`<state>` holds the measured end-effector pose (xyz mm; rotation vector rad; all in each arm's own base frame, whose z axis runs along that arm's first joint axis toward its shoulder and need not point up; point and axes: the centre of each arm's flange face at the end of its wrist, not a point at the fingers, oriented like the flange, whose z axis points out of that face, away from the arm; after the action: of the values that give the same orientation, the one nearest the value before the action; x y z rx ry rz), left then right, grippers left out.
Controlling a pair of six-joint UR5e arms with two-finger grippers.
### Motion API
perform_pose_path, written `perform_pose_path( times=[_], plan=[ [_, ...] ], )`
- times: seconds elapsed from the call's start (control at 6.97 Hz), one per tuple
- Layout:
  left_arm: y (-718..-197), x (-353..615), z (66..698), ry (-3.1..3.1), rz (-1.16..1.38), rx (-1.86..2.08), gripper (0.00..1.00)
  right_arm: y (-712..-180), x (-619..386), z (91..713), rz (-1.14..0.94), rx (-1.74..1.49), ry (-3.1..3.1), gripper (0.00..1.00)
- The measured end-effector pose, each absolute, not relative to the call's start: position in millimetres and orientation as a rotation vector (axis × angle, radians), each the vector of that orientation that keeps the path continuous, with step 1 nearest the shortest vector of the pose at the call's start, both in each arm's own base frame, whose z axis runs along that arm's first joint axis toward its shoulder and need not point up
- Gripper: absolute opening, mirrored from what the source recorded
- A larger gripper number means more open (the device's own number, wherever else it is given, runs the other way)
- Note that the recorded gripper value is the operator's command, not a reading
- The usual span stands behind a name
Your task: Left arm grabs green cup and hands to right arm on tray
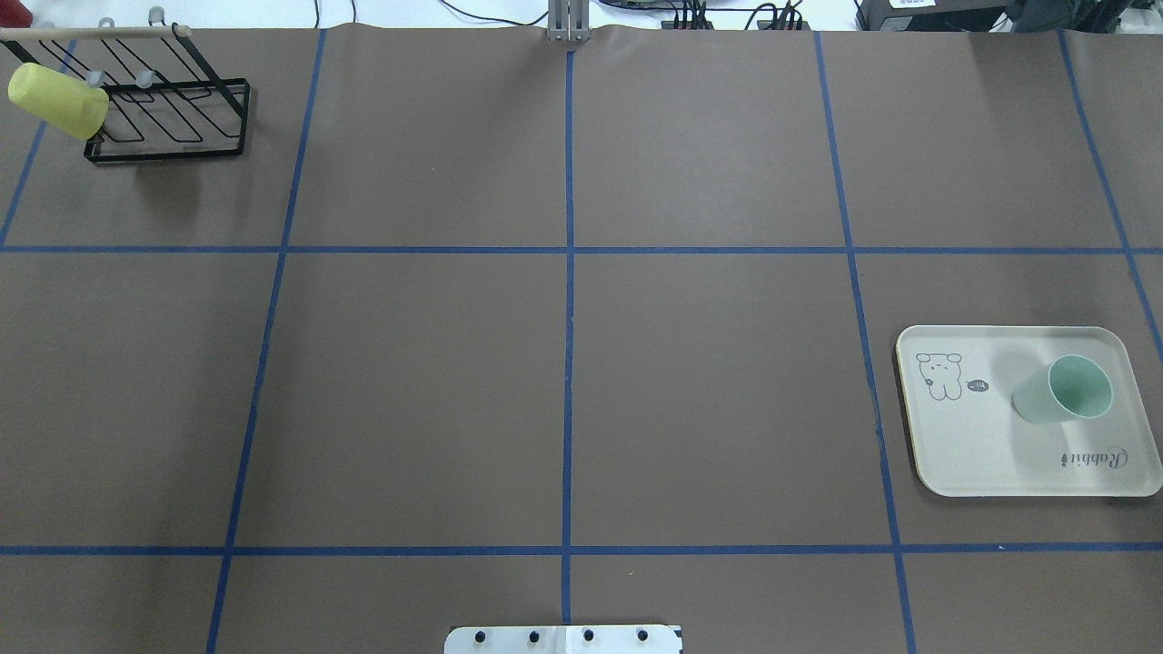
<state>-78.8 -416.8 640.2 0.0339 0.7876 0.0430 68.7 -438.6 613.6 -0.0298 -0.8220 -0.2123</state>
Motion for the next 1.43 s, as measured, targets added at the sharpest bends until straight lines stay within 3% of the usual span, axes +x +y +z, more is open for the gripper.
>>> perform_pose_path(
  times=[1.43],
  plan=[
    [-421.4, -79.4, 636.4, 0.782, 0.049, 0.044, 1.0, -430.7, 68.6, 638.5, -0.231, -0.001, -0.818, 1.0]
  ],
)
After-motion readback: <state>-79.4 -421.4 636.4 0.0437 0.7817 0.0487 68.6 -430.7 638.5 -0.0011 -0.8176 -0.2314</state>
